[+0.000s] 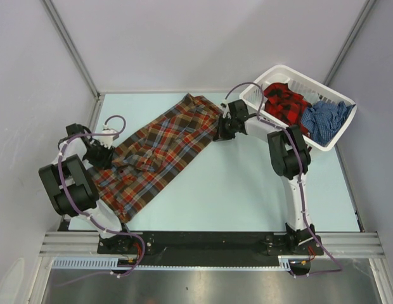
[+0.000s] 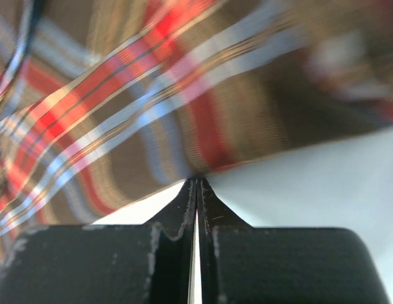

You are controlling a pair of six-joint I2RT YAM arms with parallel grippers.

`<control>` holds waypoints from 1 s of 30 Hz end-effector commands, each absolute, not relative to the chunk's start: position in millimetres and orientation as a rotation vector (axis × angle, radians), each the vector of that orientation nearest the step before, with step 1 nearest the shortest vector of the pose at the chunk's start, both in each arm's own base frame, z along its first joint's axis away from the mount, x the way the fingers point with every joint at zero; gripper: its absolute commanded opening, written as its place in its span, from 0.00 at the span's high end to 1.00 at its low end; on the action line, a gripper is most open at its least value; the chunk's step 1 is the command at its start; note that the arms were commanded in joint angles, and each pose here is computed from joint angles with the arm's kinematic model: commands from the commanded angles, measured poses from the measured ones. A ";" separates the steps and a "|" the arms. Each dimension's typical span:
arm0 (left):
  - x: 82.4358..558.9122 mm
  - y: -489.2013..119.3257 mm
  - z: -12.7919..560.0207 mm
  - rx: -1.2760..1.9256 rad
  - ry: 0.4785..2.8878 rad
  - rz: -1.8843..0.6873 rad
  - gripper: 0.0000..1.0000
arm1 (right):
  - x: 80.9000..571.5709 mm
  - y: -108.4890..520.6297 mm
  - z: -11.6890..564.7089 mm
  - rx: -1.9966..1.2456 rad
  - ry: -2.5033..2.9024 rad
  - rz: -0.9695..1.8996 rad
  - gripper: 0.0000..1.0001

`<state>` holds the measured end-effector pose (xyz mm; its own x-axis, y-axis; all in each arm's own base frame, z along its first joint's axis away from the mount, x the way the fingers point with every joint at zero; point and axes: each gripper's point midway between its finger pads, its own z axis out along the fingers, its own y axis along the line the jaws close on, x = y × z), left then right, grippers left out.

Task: Fold and stack the long sleeve shirts
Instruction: Fold the shirt

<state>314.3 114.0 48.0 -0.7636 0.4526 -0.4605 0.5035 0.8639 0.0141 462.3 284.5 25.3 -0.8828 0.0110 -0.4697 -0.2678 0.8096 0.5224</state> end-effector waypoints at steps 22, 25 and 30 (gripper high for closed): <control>328.1 91.9 151.1 0.366 2.282 -0.219 0.35 | 273.4 443.0 22.1 0.064 2.581 1.244 0.47; 321.5 92.0 155.5 0.368 2.274 -0.186 0.34 | 263.6 457.2 14.4 0.076 2.601 1.239 0.49; 318.4 93.1 162.0 0.369 2.256 -0.159 0.33 | 253.8 468.0 -2.9 0.111 2.646 1.250 0.57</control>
<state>319.3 92.1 149.2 -0.6486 0.2210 -0.7283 0.3298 0.9440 -0.0072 251.8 469.3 35.1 -0.9737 0.0996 -0.2050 -0.1123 0.5729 0.8119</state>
